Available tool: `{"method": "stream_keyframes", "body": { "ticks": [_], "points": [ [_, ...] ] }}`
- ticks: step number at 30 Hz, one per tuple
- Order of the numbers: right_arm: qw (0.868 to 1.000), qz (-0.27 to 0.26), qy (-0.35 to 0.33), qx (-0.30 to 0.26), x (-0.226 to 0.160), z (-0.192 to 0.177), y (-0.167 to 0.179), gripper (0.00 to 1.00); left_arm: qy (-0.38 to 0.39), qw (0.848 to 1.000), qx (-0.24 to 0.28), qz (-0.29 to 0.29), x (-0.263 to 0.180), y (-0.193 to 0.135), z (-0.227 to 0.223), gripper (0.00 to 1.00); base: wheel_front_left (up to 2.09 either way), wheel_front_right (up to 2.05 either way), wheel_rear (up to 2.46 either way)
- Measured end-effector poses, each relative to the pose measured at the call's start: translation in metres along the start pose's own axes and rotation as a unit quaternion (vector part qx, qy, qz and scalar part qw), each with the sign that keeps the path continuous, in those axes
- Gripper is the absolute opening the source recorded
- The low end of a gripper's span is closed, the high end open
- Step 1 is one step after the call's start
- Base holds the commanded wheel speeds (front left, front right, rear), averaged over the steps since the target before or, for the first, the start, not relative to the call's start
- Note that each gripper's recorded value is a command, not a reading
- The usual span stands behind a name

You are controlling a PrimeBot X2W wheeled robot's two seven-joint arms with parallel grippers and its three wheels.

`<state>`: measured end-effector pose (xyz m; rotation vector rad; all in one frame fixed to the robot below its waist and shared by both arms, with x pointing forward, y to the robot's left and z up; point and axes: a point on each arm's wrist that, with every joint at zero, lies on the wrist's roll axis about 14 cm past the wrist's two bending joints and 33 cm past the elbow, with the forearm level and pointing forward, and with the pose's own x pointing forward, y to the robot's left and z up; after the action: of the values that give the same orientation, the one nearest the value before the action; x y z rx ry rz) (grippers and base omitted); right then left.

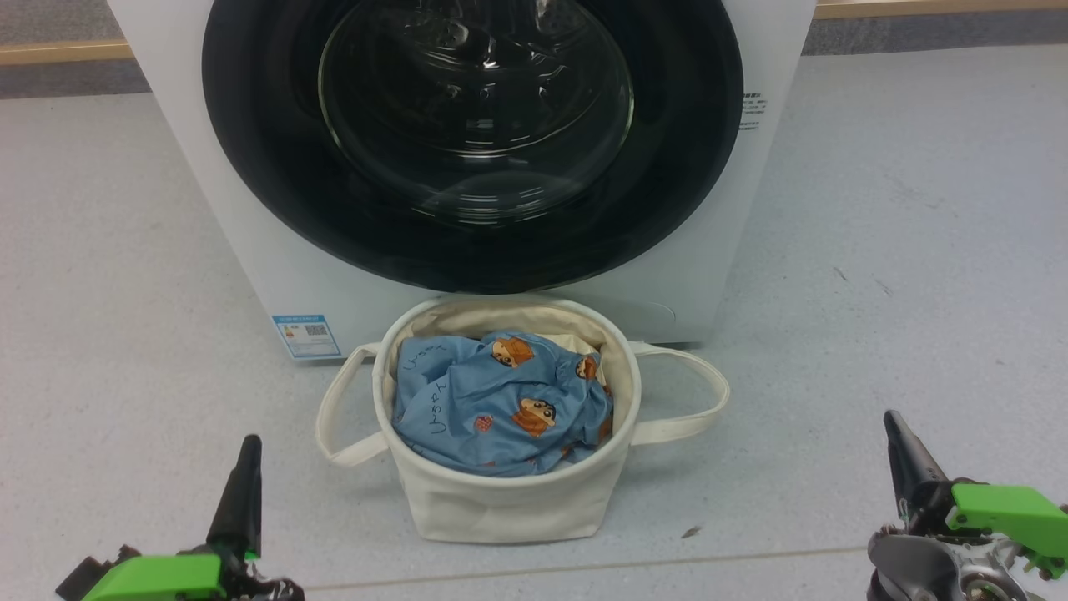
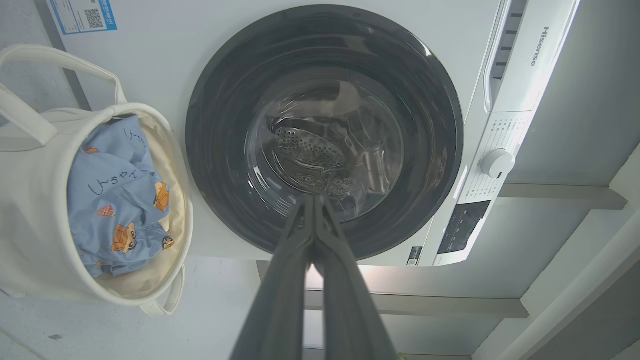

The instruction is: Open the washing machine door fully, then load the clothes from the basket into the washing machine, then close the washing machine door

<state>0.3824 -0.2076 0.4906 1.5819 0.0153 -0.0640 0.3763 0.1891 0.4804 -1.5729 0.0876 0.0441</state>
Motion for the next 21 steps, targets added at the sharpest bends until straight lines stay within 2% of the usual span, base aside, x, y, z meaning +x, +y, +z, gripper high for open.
{"method": "stream_keyframes", "body": {
  "ticks": [21],
  "points": [
    [1.0, 0.0, 0.0, 0.0, 0.0, 0.0, 0.0, 0.0, 0.0, 1.0, 0.0, 0.0, 0.0, 0.0, 0.0, 0.0, 0.0, 0.0, 0.0]
  ]
}}
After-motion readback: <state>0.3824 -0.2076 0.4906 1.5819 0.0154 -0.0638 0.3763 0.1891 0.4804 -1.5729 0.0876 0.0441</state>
